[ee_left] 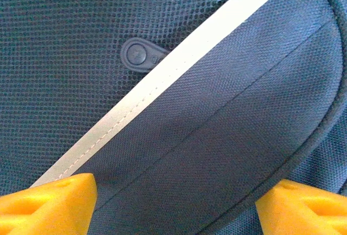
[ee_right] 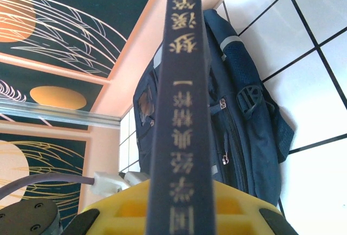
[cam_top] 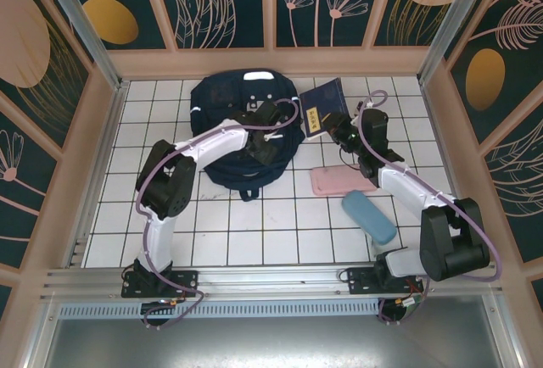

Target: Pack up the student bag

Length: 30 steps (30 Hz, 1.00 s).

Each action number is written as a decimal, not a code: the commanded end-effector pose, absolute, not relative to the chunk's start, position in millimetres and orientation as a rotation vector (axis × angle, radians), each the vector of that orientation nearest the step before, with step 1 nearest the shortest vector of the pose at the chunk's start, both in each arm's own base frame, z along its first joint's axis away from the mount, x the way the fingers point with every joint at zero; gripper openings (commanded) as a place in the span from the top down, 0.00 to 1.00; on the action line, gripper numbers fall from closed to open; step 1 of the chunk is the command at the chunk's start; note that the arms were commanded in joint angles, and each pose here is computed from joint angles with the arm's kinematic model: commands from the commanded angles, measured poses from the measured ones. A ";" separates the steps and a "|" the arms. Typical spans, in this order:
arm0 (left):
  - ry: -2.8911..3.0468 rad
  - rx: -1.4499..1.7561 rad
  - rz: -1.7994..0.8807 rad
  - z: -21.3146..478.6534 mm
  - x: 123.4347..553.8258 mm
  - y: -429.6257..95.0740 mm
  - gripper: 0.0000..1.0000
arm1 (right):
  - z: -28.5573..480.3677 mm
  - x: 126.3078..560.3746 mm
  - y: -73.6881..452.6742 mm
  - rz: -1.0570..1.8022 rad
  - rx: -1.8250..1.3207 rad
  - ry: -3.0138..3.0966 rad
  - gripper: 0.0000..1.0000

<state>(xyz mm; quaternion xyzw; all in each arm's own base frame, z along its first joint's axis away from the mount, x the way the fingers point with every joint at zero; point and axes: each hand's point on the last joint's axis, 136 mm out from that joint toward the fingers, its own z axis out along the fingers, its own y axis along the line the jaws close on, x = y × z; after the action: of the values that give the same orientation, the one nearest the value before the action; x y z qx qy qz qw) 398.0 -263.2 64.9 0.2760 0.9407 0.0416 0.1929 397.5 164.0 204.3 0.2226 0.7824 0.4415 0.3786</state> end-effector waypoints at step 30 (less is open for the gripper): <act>2.156 0.377 0.254 236.8 482.8 -254.7 1.00 | 180.7 341.4 163.3 1.121 0.613 2.114 0.97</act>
<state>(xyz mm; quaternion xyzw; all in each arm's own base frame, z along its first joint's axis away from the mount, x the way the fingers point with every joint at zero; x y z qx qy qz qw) 454.1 -269.8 145.4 0.2572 0.9047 0.0996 0.3248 355.7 161.3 187.7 0.2328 0.8000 0.4322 0.3450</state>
